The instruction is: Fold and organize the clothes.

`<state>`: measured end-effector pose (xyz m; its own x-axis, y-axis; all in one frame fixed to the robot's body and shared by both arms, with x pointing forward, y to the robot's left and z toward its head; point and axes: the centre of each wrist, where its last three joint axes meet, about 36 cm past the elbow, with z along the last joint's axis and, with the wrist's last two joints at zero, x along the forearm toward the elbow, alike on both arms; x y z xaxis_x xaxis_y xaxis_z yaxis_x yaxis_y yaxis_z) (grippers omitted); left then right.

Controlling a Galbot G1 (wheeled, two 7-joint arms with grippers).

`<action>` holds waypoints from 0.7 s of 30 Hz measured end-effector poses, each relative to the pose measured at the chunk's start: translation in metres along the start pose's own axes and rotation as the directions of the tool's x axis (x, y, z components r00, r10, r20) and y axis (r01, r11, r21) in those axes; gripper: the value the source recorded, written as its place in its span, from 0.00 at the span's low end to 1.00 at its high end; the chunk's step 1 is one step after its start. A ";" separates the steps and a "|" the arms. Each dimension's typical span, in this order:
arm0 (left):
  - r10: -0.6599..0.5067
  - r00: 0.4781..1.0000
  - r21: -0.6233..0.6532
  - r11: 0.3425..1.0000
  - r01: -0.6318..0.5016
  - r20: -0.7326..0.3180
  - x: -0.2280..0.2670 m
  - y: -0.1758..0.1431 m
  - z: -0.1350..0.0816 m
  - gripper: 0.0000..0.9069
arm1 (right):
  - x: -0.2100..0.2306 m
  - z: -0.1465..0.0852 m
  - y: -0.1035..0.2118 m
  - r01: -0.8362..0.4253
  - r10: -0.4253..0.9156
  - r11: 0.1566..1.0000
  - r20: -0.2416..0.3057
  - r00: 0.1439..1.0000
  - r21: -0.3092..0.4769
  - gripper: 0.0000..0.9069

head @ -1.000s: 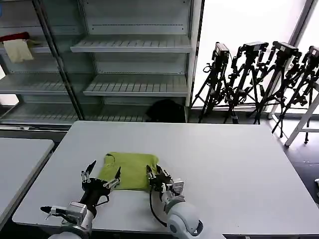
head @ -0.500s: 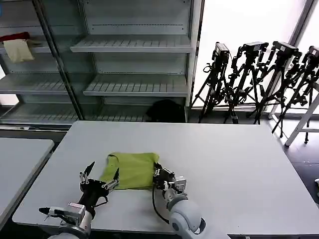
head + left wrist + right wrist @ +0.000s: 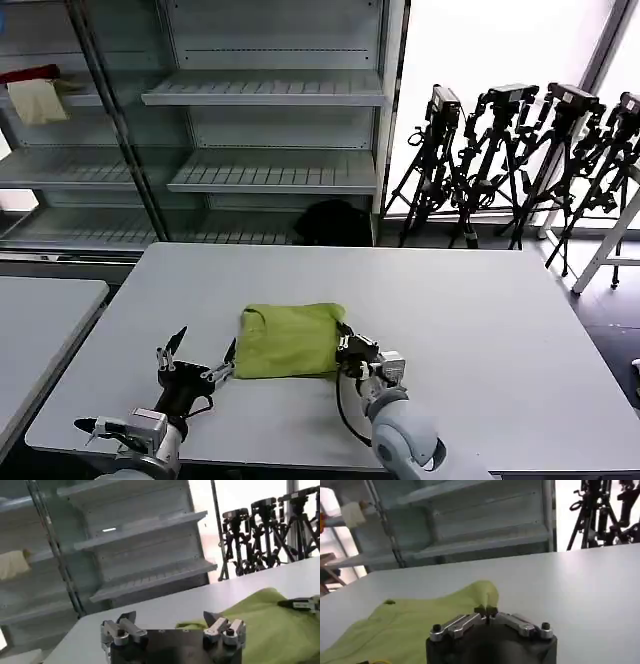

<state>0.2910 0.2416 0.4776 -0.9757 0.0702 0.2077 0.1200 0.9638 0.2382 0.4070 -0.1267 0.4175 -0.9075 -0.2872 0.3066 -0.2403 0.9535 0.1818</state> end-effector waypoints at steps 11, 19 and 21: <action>0.011 1.000 0.008 1.000 -0.011 0.003 0.000 -0.006 -0.001 1.00 | 0.009 -0.003 -0.080 -0.117 0.116 0.990 0.013 0.993 0.077 1.00; 0.005 1.000 0.003 1.000 -0.005 0.011 0.002 -0.003 -0.004 1.00 | 0.017 -0.001 -0.122 -0.161 0.162 0.972 0.007 0.987 0.170 1.00; 0.006 1.000 0.004 1.000 -0.006 0.011 0.002 -0.003 -0.004 1.00 | 0.020 -0.002 -0.129 -0.171 0.173 0.967 0.007 0.985 0.190 1.00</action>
<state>0.2892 0.2375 0.4808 -0.9769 0.0790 0.1986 0.1254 0.9644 0.2330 0.4201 -0.2557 0.4017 -0.9376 -0.1171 0.3273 -0.1424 0.9883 -0.0545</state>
